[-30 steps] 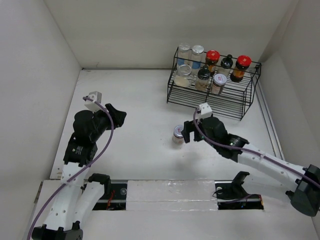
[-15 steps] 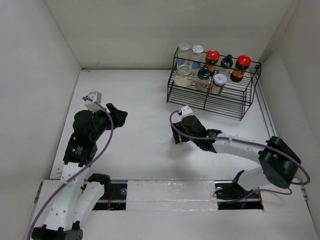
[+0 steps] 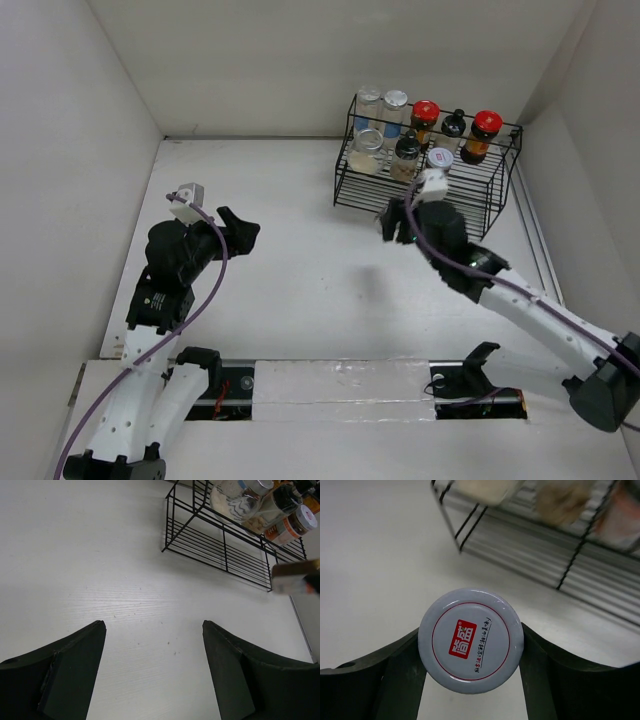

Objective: Organize the condiment bottles

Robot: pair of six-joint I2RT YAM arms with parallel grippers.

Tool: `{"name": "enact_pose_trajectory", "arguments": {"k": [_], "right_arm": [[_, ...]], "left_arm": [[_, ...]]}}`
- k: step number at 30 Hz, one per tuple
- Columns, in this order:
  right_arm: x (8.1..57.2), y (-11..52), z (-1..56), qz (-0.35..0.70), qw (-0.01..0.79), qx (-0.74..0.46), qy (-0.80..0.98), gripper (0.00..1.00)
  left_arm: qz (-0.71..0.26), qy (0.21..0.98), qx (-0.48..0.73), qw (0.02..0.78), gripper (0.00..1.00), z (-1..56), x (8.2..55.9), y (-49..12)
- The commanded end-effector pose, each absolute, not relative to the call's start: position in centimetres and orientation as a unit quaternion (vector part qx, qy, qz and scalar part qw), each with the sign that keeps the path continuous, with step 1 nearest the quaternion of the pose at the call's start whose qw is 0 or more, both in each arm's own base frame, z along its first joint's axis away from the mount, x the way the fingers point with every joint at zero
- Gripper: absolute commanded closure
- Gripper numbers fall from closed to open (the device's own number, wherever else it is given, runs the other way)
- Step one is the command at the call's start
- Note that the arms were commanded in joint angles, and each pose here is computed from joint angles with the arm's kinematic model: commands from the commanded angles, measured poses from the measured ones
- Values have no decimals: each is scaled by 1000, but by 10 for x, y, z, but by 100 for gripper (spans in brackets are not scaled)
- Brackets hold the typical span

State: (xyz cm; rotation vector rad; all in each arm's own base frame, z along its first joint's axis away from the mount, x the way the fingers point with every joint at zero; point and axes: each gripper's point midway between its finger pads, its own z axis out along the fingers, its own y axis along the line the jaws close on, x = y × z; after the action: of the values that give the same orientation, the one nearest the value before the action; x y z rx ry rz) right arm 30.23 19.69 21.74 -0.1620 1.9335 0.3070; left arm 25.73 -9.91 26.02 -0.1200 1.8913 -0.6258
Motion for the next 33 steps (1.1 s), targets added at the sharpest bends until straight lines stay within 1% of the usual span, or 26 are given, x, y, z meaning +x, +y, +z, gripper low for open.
{"name": "enact_pose_trajectory", "arguments": {"k": [1,2,4,5,6,8,9,12,14,17,19,20,21,24,25,27,28,30,33], "right_arm": [[338,135,334,109,663,39,739,51],[346,107,343,84,668,68,736,51],[354,81,363,58,682,91,723,51],[359,68,366,45,684,105,721,51],[367,41,367,22,685,130,717,51],[382,23,368,18,681,148,717,51],[389,5,366,3,681,164,714,51],[415,-12,352,-15,660,176,731,51],[430,-23,334,-29,634,181,751,51],[441,-31,318,-40,619,188,762,51],[449,-33,305,-39,610,187,769,48],[452,-31,301,-33,606,187,773,46],[455,-35,293,-38,598,190,777,40],[456,-33,286,-32,590,191,784,28],[454,-35,278,-39,584,195,787,20],[453,-31,278,-36,588,192,785,10],[447,-31,284,-31,594,195,780,2],[442,-25,298,-24,607,191,771,0],[421,-23,346,-10,653,192,732,0]], "left_arm": [[-272,776,-35,568,26,280,259,-101],[-272,776,-35,568,26,280,259,-101],[-271,779,-36,564,26,278,258,-101],[-271,779,-36,564,26,278,258,-101],[-271,779,-36,564,23,278,258,-101],[-272,776,-35,568,21,280,259,-101],[-271,780,-36,564,20,277,261,-101],[-275,780,-33,562,18,277,260,-103],[-274,782,-34,558,15,275,261,-103],[-273,785,-34,555,14,272,263,-103],[-273,785,-34,555,14,272,263,-103],[-273,785,-34,555,12,272,263,-103],[-273,785,-34,555,12,272,263,-103],[-273,785,-34,555,11,272,263,-103],[-273,785,-34,555,11,272,263,-103],[-270,785,-37,556,10,272,264,-102],[-270,785,-37,556,10,272,264,-102],[-267,785,-34,557,8,272,261,-101],[-264,782,-36,564,2,275,260,-99]]}}
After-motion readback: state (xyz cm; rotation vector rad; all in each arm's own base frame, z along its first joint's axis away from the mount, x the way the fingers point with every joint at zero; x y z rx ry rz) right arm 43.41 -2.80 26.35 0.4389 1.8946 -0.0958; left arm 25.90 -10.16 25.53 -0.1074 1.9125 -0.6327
